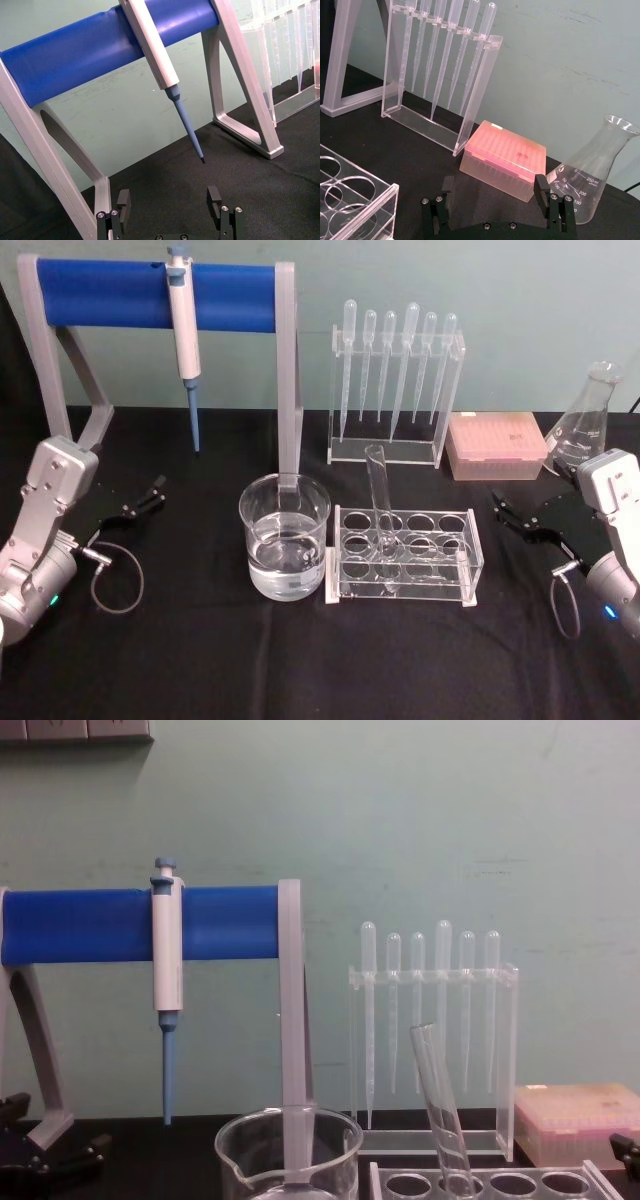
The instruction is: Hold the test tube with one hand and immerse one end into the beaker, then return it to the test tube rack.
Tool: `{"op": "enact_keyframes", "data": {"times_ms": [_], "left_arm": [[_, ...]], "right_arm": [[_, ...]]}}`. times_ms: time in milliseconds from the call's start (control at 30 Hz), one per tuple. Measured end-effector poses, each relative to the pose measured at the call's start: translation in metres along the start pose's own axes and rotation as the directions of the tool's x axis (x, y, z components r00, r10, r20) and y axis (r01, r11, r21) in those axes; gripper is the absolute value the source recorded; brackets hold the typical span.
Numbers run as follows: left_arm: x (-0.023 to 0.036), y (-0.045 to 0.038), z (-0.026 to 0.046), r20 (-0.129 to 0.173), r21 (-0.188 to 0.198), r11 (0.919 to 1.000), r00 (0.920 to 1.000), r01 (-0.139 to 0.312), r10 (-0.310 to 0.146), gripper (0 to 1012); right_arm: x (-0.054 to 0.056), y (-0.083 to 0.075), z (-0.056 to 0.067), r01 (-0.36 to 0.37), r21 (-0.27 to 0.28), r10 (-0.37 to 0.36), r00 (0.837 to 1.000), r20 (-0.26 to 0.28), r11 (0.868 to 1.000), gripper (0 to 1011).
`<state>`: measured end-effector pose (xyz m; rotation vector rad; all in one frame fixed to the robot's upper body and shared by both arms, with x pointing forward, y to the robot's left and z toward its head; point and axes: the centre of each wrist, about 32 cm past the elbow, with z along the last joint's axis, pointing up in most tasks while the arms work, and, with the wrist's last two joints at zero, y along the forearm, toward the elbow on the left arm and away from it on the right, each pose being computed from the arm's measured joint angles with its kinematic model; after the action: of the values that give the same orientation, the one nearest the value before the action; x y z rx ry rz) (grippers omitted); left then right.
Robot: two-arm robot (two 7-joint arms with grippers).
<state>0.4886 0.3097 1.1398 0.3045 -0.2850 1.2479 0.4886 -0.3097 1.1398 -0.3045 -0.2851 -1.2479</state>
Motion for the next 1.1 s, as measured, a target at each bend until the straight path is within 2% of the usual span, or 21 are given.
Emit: {"op": "enact_keyframes", "data": {"times_ms": [1100], "left_arm": [[0.0000,0.0000,0.0000,0.000,0.000,1.0000,1.0000,0.000,0.000,1000]], "right_arm": [[0.0000,0.0000,0.0000,0.000,0.000,0.000,1.000,0.000,1.000,1002]]}}
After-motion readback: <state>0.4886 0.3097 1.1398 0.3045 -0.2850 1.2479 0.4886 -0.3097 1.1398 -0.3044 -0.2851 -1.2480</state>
